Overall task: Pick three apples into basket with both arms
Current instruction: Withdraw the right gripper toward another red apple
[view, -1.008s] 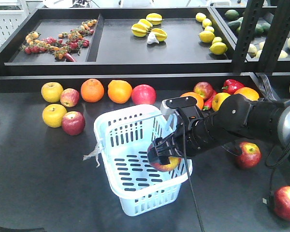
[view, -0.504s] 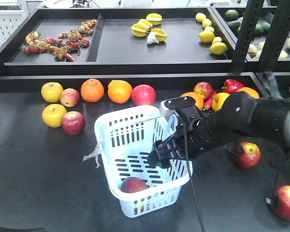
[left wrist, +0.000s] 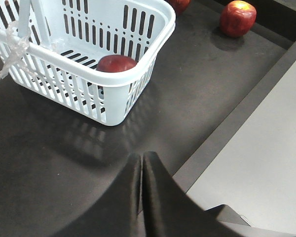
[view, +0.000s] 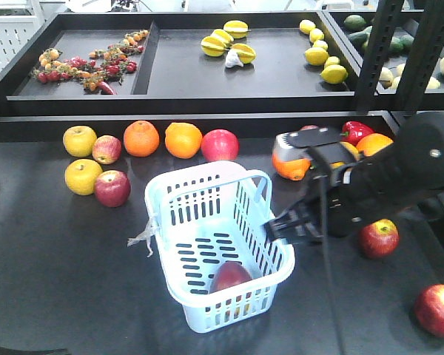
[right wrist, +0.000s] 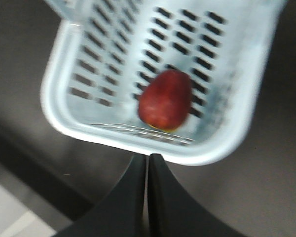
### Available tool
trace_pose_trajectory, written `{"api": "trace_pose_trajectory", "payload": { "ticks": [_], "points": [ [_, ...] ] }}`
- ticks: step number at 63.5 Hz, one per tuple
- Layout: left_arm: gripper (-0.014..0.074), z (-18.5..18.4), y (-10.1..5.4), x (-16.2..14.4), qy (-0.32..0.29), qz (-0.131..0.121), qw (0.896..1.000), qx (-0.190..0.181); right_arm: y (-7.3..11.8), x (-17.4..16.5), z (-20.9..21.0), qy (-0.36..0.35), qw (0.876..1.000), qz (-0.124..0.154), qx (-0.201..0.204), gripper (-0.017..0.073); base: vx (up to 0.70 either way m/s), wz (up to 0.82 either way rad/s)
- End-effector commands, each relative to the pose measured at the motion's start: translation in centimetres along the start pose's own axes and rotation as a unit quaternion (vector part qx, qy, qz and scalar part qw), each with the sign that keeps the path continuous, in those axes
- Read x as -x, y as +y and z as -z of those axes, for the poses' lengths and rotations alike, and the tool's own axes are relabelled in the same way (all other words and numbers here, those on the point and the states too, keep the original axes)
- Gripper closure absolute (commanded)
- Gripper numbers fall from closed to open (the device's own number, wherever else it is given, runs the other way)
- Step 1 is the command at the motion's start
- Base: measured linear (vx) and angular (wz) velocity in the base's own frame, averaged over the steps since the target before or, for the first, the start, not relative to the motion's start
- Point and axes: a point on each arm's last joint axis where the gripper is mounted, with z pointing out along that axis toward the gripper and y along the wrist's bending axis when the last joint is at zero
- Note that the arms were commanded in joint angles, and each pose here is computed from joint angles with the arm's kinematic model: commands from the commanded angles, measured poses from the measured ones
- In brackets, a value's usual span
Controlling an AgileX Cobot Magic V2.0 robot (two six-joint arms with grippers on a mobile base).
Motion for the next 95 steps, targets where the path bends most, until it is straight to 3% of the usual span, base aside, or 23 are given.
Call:
{"api": "trace_pose_trajectory", "payload": {
  "ticks": [1,11,24,30,40,48,54,77,95],
  "points": [
    [0.0601,0.3,0.1,1.2,-0.031,0.013,0.999,0.007,-1.7,0.4,3.1,-0.047,0.995,-0.018,-0.085,0.0568,0.0,0.0],
    [0.0601,0.3,0.1,1.2,-0.031,0.013,0.999,0.007,-5.9,0.1,5.2,-0.07,0.978,-0.068,-0.182,0.0568,0.0,0.0],
    [0.0601,0.3,0.1,1.2,-0.032,0.013,0.999,0.007,-12.4,-0.3,5.4,-0.072,0.962,-0.136,-0.227,0.054,0.0,0.0],
    [0.0601,0.3,0.1,1.2,-0.032,0.013,0.999,0.007,-14.9,0.0,4.9,-0.053,0.964,-0.146,-0.215,0.0463,0.0,0.0],
    [0.0601,0.3,0.1,1.2,-0.032,0.013,0.999,0.007,-17.9,2.0,3.7,-0.043,0.974,-0.159,-0.156,0.019,0.0,0.0],
    [0.0601,0.3,0.1,1.2,-0.032,0.012,0.999,0.007,-19.6,3.8,2.1,-0.024,0.976,-0.156,-0.153,-0.0064,0.0,0.0],
    [0.0601,0.3,0.1,1.2,-0.032,0.012,0.999,0.008,-21.0,4.7,0.5,-0.004,0.975,-0.164,-0.152,-0.0172,0.0,0.0],
    [0.0601,0.3,0.1,1.2,-0.031,0.01,0.999,0.009,-25.6,5.5,-6.0,0.07,0.966,-0.192,-0.162,-0.0127,0.0,0.0],
    [0.0601,0.3,0.1,1.2,-0.031,0.01,0.999,0.009,-27.3,4.2,-10.3,0.122,0.959,-0.204,-0.156,-0.0094,0.0,0.0]
  ]
}}
